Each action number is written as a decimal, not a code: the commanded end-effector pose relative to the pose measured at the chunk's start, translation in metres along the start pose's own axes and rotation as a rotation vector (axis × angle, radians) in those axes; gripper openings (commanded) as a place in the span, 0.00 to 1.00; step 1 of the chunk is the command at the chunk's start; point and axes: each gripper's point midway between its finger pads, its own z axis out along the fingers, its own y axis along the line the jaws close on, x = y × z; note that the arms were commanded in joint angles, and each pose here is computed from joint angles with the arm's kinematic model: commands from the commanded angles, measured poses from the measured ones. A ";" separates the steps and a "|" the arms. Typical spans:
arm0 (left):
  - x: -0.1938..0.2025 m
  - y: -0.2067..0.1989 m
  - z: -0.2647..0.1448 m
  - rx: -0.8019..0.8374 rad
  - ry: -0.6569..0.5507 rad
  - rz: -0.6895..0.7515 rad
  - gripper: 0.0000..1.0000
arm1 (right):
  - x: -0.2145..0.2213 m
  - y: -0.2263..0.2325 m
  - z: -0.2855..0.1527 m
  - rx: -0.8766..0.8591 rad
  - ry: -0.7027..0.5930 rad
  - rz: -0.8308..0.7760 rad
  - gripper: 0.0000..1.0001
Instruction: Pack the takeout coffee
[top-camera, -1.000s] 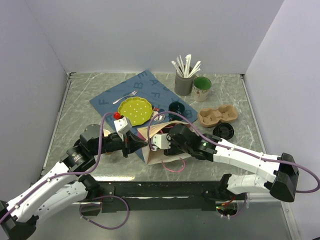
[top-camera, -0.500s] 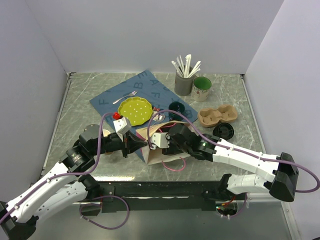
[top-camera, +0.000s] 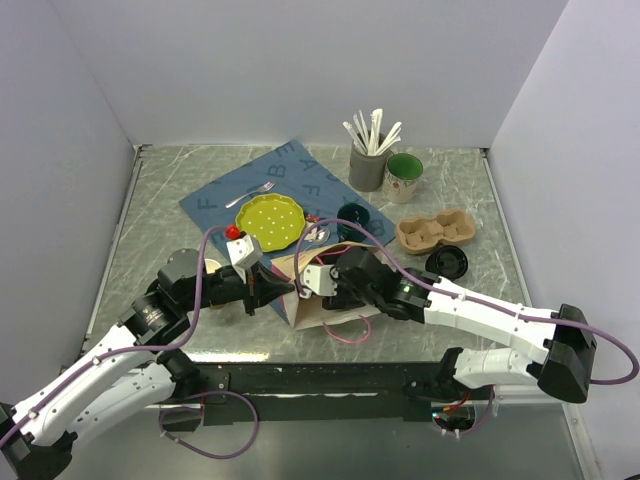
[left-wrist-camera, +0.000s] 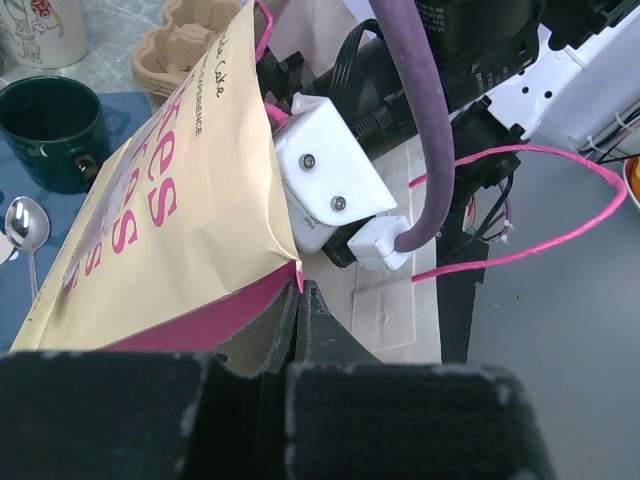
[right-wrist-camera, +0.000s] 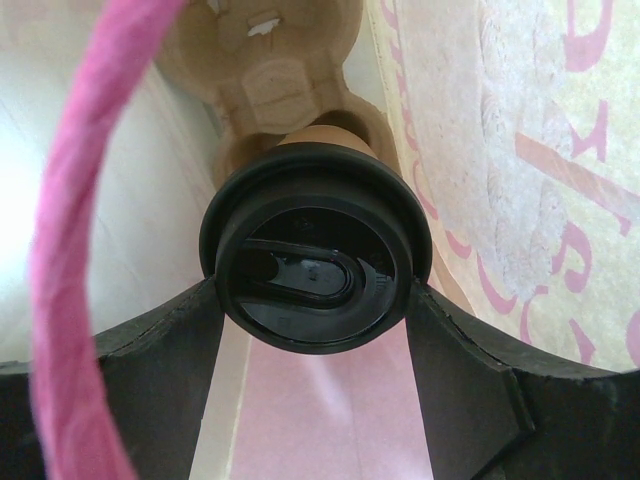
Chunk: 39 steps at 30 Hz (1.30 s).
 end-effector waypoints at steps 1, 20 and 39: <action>-0.012 -0.012 -0.004 0.050 -0.028 0.034 0.01 | -0.004 -0.006 0.008 0.040 -0.019 0.053 0.38; -0.008 -0.009 -0.001 0.042 -0.012 0.021 0.01 | 0.003 -0.019 0.013 0.107 0.008 0.109 0.37; -0.007 -0.003 0.003 0.024 0.009 0.021 0.01 | 0.001 -0.014 0.009 0.042 -0.028 0.170 0.38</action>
